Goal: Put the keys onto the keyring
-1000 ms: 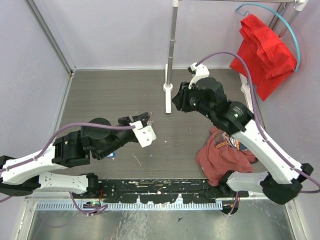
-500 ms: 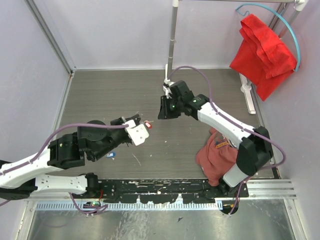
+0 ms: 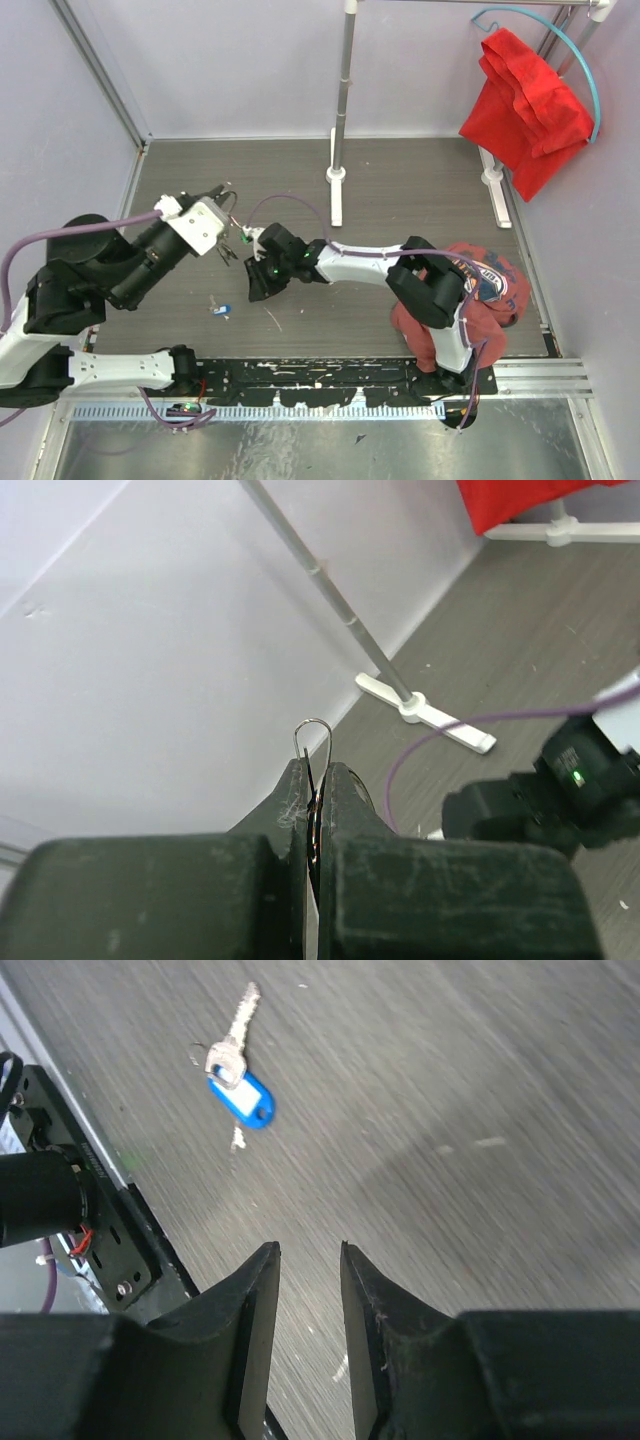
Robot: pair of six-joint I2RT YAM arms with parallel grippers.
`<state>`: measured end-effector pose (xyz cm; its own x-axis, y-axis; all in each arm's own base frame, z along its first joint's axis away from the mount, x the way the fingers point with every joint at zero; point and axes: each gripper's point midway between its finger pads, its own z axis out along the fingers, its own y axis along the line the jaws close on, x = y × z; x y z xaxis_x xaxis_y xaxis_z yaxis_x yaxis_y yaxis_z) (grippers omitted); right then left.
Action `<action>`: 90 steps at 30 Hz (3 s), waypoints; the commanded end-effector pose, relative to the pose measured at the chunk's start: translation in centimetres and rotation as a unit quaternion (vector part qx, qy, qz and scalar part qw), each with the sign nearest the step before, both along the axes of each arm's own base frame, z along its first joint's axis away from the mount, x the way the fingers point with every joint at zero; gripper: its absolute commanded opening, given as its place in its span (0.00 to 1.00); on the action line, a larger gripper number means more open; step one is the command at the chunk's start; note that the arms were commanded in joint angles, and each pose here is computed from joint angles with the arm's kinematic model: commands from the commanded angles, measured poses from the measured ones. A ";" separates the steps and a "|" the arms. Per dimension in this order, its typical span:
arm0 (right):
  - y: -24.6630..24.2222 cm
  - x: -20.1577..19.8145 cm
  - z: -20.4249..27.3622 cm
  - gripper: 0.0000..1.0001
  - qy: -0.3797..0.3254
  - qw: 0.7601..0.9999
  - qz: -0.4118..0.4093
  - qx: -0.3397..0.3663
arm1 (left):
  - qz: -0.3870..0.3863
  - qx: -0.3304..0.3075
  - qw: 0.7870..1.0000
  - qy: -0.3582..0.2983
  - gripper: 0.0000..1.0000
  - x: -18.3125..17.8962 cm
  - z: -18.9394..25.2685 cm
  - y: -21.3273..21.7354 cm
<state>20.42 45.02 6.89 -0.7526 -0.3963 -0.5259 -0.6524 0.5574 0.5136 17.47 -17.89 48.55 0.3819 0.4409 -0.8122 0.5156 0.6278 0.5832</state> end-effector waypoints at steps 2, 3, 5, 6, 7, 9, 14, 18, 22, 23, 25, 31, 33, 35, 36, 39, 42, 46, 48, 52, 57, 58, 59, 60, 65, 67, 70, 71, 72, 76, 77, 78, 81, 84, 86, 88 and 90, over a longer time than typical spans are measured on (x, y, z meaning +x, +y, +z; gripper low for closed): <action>7.3 -0.7 5.0 0.37 -0.056 0.990 0.038 0.121 | 0.026 0.000 1.000 -0.013 0.00 0.2 1.6 2.2; 8.0 -1.1 4.8 0.37 -0.056 0.990 0.043 0.123 | 0.025 -0.002 1.000 -0.012 0.00 0.1 1.7 2.2; 9.3 -1.7 4.2 0.37 -0.056 0.990 0.052 0.120 | 0.023 -0.006 1.000 -0.011 0.00 0.0 1.7 2.3; 9.8 -1.8 4.2 0.37 -0.057 0.990 0.054 0.120 | 0.022 -0.007 1.000 -0.010 0.00 0.0 1.7 2.3; 10.2 -1.8 4.1 0.37 -0.059 0.989 0.055 0.120 | 0.023 -0.007 1.000 -0.010 0.00 0.0 1.7 2.3; 11.0 -1.8 3.8 0.37 -0.062 0.989 0.055 0.120 | 0.023 -0.006 1.000 -0.009 0.00 0.0 1.6 2.3; 12.8 -1.9 3.2 0.37 -0.063 0.989 0.061 0.120 | 0.024 -0.002 1.000 -0.007 0.00 0.1 1.6 2.2; 13.8 -1.9 2.7 0.38 -0.066 0.989 0.061 0.115 | 0.023 -0.002 1.000 -0.006 0.00 0.0 1.8 2.3; 14.3 -1.5 1.8 0.37 -0.073 0.990 0.056 0.103 | 0.022 -0.006 1.000 -0.006 0.00 -0.1 1.9 2.5; 14.3 -1.4 1.6 0.38 -0.074 0.991 0.055 0.099 | 0.022 -0.007 1.000 -0.006 0.00 -0.1 2.0 2.6; 14.6 -1.4 1.2 0.38 -0.075 0.991 0.057 0.095 | 0.023 -0.005 1.000 -0.006 0.00 -0.1 1.9 2.5; 14.9 -1.9 0.1 0.36 -0.076 0.992 0.065 0.081 | 0.022 -0.008 1.000 -0.009 0.00 -0.1 2.1 2.8; 14.9 -2.0 -0.1 0.35 -0.077 0.992 0.068 0.079 | 0.022 -0.009 1.000 -0.009 0.00 -0.1 2.2 2.8; 14.8 -2.0 -0.3 0.35 -0.077 0.992 0.068 0.076 | 0.022 -0.011 1.000 -0.009 0.00 -0.1 2.2 2.8; 14.8 -2.1 -0.6 0.34 -0.076 0.992 0.070 0.072 | 0.023 -0.009 1.000 -0.009 0.00 -0.1 2.1 2.7; 14.8 -2.2 -0.8 0.34 -0.075 0.992 0.072 0.069 | 0.023 -0.008 1.000 -0.009 0.00 -0.1 2.0 2.7; 14.9 -2.3 -1.0 0.34 -0.075 0.992 0.072 0.065 | 0.023 -0.007 1.000 -0.009 0.00 -0.1 1.9 2.6; 14.9 -2.4 -1.6 0.31 -0.076 0.993 0.071 0.057 | 0.024 -0.007 1.000 -0.010 0.00 -0.1 2.0 2.7; 14.8 -2.4 -1.7 0.29 -0.077 0.993 0.071 0.055 | 0.025 -0.007 1.000 -0.010 0.00 0.0 2.0 2.7; 14.6 -2.4 -1.6 0.25 -0.083 0.993 0.071 0.050 | 0.025 -0.007 1.000 -0.011 0.00 0.0 2.0 2.7; 14.6 -2.5 -0.9 0.26 -0.089 0.992 0.075 0.055 | 0.025 -0.006 1.000 -0.012 0.00 0.0 1.9 2.7; 14.7 -2.5 -0.8 0.25 -0.090 0.992 0.076 0.056 | 0.025 -0.006 1.000 -0.012 0.00 0.0 1.9 2.7; 14.7 -2.5 -0.6 0.24 -0.091 0.991 0.076 0.057 | 0.026 -0.007 1.000 -0.012 0.00 0.0 1.9 2.8; 14.7 -2.5 -0.4 0.23 -0.092 0.991 0.077 0.060 | 0.026 -0.007 1.000 -0.012 0.00 0.0 1.9 2.7; 14.8 -2.7 1.0 0.30 -0.100 0.989 0.082 0.073 | 0.027 -0.007 1.000 -0.012 0.00 0.0 1.9 2.8; 14.8 -2.8 1.6 0.31 -0.105 0.988 0.082 0.077 | 0.027 -0.007 1.000 -0.012 0.00 0.0 1.9 2.8; 14.6 -2.6 1.9 0.31 -0.111 0.988 0.081 0.077 | 0.027 -0.008 1.000 -0.012 0.00 0.0 1.9 2.7; 14.6 -2.6 2.1 0.31 -0.113 0.987 0.080 0.076 | 0.026 -0.009 1.000 -0.012 0.00 0.0 1.9 2.7; 14.5 -2.6 2.0 0.31 -0.115 0.987 0.080 0.075 | 0.026 -0.009 1.000 -0.012 0.00 0.0 1.9 2.7; 14.1 -2.8 1.9 0.31 -0.117 0.987 0.082 0.069 | 0.025 -0.009 1.000 -0.012 0.00 0.0 1.9 2.7; 14.0 -2.7 2.0 0.31 -0.119 0.987 0.082 0.069 | 0.025 -0.008 1.000 -0.012 0.00 0.0 1.9 2.7; 14.0 -2.8 2.0 0.31 -0.121 0.987 0.083 0.068 | 0.025 -0.008 1.000 -0.012 0.00 0.0 1.9 2.6; 13.9 -3.0 2.2 0.31 -0.123 0.986 0.085 0.068 | 0.026 -0.005 1.000 -0.012 0.00 0.1 1.8 2.5; 13.8 -3.1 2.0 0.31 -0.123 0.986 0.086 0.067 | 0.026 -0.006 1.000 -0.012 0.00 0.1 1.8 2.5; 13.7 -3.2 2.0 0.31 -0.123 0.986 0.087 0.065 | 0.025 -0.006 1.000 -0.012 0.00 0.1 1.8 2.5; 13.6 -3.2 1.9 0.30 -0.124 0.986 0.088 0.064 | 0.025 -0.007 1.000 -0.013 0.00 0.0 1.8 2.5; 13.6 -3.3 1.8 0.29 -0.124 0.986 0.089 0.062 | 0.025 -0.006 1.000 -0.013 0.00 0.1 1.8 2.5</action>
